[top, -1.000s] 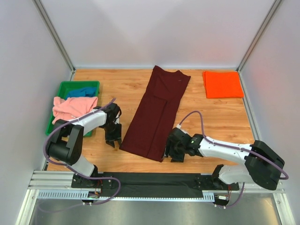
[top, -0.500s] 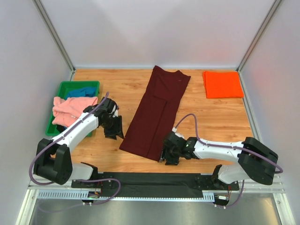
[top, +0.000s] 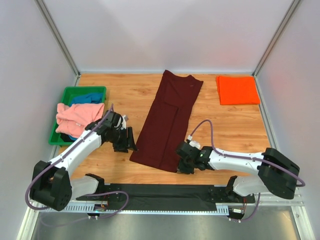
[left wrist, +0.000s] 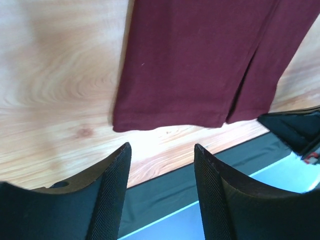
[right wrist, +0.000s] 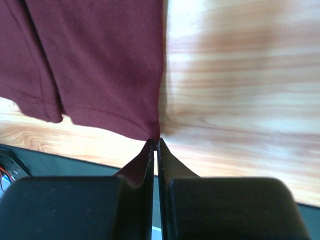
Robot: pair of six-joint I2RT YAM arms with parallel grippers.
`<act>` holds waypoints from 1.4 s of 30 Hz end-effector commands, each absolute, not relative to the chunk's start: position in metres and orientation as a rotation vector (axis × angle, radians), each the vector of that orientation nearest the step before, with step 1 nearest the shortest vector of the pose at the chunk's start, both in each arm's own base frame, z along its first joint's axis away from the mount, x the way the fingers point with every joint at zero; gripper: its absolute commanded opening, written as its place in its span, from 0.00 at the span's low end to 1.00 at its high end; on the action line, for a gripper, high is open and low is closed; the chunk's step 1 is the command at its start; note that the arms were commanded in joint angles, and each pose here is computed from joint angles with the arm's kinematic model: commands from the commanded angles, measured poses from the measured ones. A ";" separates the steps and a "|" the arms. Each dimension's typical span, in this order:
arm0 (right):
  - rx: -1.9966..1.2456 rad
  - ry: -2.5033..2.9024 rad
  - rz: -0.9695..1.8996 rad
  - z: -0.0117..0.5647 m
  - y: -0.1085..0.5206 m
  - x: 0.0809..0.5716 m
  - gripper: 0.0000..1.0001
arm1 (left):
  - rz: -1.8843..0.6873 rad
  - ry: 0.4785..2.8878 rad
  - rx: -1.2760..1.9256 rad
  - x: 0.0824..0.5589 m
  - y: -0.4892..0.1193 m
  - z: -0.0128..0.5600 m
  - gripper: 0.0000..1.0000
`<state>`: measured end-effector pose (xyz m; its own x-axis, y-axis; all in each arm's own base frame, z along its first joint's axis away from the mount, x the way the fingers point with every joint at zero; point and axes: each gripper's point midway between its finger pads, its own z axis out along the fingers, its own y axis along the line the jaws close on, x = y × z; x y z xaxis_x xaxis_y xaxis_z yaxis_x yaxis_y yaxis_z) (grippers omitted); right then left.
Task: Fold and stack the t-shirts
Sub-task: Fold the tshirt
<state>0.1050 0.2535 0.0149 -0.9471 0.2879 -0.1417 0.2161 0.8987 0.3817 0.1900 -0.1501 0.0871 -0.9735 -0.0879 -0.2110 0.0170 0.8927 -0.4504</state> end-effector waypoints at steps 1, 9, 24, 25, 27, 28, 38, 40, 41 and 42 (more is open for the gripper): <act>0.363 2.848 0.461 0.019 0.231 0.102 0.00 | -0.757 2.836 -0.099 0.179 -0.161 0.079 0.61; 0.344 2.909 0.389 0.019 0.190 0.074 0.00 | -0.738 2.888 -0.022 0.154 -0.181 0.064 0.61; 0.335 2.925 0.425 0.029 0.169 0.057 0.00 | -0.849 2.966 -0.017 0.113 -0.212 0.027 0.59; 0.333 2.924 0.427 0.029 0.169 0.057 0.00 | -0.861 2.971 -0.023 0.112 -0.215 0.026 0.59; 0.331 2.923 0.426 0.029 0.168 0.056 0.00 | -0.860 2.978 -0.022 0.112 -0.217 0.020 0.59; 0.331 2.920 0.424 0.029 0.167 0.057 0.00 | -0.851 2.983 -0.027 0.112 -0.217 0.018 0.58; 0.362 2.895 0.470 0.031 0.164 0.056 0.00 | -0.691 3.059 -0.037 0.104 -0.204 0.000 0.50; 0.367 2.890 0.474 0.033 0.164 0.056 0.00 | -0.709 3.064 -0.038 0.101 -0.207 0.000 0.47; 0.368 2.891 0.470 0.032 0.163 0.056 0.00 | -0.720 3.062 -0.042 0.101 -0.210 0.001 0.45; 0.370 2.889 0.469 0.032 0.163 0.056 0.00 | -0.724 3.064 -0.039 0.100 -0.212 0.001 0.43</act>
